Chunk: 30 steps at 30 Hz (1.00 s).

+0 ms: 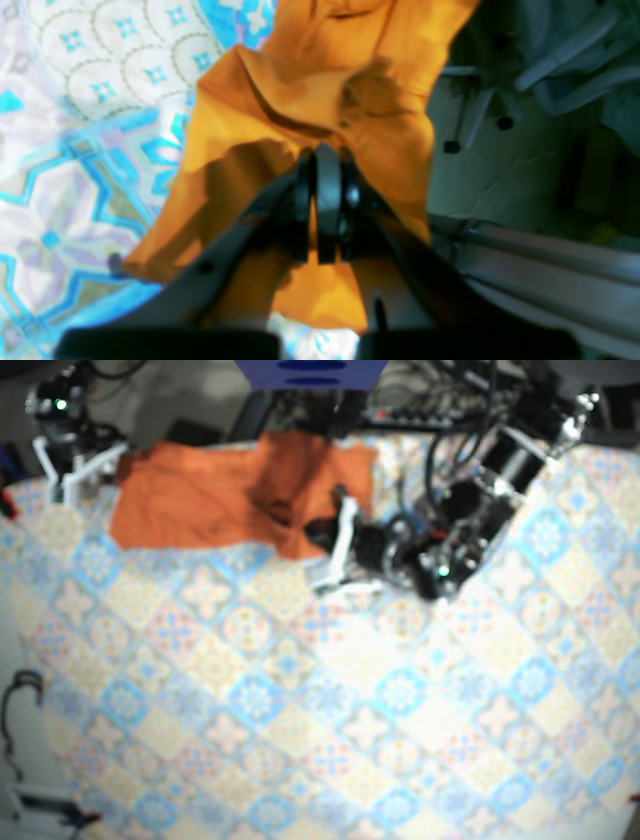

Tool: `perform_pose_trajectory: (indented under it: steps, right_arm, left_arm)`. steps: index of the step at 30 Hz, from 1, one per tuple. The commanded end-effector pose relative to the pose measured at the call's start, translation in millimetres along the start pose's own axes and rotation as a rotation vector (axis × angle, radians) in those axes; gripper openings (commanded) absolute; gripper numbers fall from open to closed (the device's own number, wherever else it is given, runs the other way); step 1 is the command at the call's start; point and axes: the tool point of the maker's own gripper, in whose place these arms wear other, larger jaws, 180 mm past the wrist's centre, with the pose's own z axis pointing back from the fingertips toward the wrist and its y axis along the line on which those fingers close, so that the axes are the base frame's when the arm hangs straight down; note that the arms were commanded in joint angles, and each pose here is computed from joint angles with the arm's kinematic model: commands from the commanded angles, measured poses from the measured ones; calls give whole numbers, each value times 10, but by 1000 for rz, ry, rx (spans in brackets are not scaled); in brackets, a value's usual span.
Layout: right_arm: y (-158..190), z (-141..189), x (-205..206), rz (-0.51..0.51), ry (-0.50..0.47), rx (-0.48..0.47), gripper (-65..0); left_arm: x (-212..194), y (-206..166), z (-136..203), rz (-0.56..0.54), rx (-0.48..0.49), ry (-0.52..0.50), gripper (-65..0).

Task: Fold the T-shirt properly
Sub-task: 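Carry the held end over the strip toward the right gripper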

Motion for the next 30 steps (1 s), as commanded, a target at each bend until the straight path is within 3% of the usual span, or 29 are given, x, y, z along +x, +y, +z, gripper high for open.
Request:
perform_pose_trajectory:
  steps: [1,6,19,30]
  right_arm:
    - [-57,30,69,11,-25,-13,-305]
    - [-57,30,69,11,-25,-13,-305]
    - [-57,30,69,11,-25,-13,-305]
    - [-57,30,69,11,-25,-13,-305]
  left_arm:
    - [69,50,-5,0,10,-15,-650]
    - [52,84,-208,-2,35,30,-650]
    - [410,-284,-524,-87,-34,5,-650]
    - [538,-182,-657,-122,37,-49,-650]
